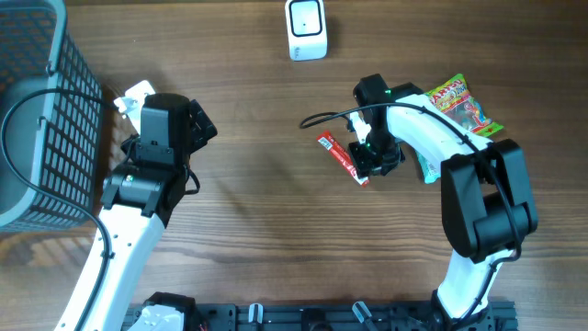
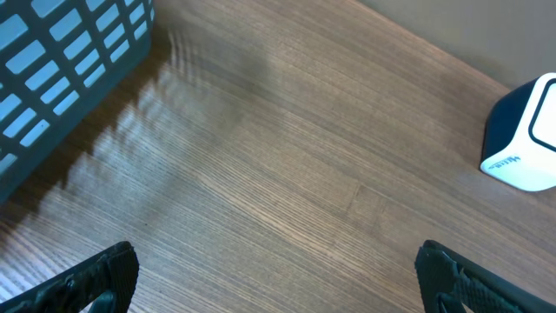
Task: Scan the item barcode
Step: 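Move the right gripper to the red Nescafe stick and grasp it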
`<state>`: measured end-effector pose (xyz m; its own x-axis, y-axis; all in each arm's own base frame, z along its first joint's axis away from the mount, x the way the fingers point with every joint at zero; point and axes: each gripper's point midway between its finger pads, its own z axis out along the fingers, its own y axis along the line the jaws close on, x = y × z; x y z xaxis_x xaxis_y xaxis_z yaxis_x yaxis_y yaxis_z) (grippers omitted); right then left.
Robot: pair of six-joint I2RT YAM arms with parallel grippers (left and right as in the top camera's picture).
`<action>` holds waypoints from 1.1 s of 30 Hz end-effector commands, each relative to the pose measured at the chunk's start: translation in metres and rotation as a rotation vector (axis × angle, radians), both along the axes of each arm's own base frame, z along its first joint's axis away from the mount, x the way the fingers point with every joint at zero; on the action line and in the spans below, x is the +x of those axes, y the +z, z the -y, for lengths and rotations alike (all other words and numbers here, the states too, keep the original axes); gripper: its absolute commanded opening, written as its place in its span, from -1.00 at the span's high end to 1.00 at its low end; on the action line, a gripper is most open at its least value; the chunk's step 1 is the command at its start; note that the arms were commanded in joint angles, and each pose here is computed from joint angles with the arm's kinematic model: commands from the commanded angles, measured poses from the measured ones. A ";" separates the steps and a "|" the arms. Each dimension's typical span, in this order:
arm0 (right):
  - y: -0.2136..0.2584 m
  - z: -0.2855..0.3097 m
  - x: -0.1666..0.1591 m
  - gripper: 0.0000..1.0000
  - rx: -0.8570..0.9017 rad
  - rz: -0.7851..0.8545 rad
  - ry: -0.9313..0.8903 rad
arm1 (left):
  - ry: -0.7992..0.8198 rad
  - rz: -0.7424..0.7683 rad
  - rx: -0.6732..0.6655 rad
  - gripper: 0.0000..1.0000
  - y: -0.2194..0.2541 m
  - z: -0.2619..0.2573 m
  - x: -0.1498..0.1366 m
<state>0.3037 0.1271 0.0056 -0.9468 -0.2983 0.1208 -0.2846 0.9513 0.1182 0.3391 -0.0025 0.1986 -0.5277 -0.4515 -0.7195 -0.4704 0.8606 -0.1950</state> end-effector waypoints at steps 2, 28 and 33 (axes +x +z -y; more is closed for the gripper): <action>0.001 0.000 0.003 0.49 -0.006 0.025 -0.038 | 0.006 0.005 0.014 -1.00 0.002 -0.002 0.001; 0.122 -0.009 0.000 -0.97 0.227 0.252 -0.235 | 0.006 0.005 0.014 -1.00 0.002 -0.002 0.001; 0.076 -0.016 -0.005 -0.18 0.278 0.246 -0.266 | 0.006 0.005 0.014 -1.00 0.002 -0.002 0.001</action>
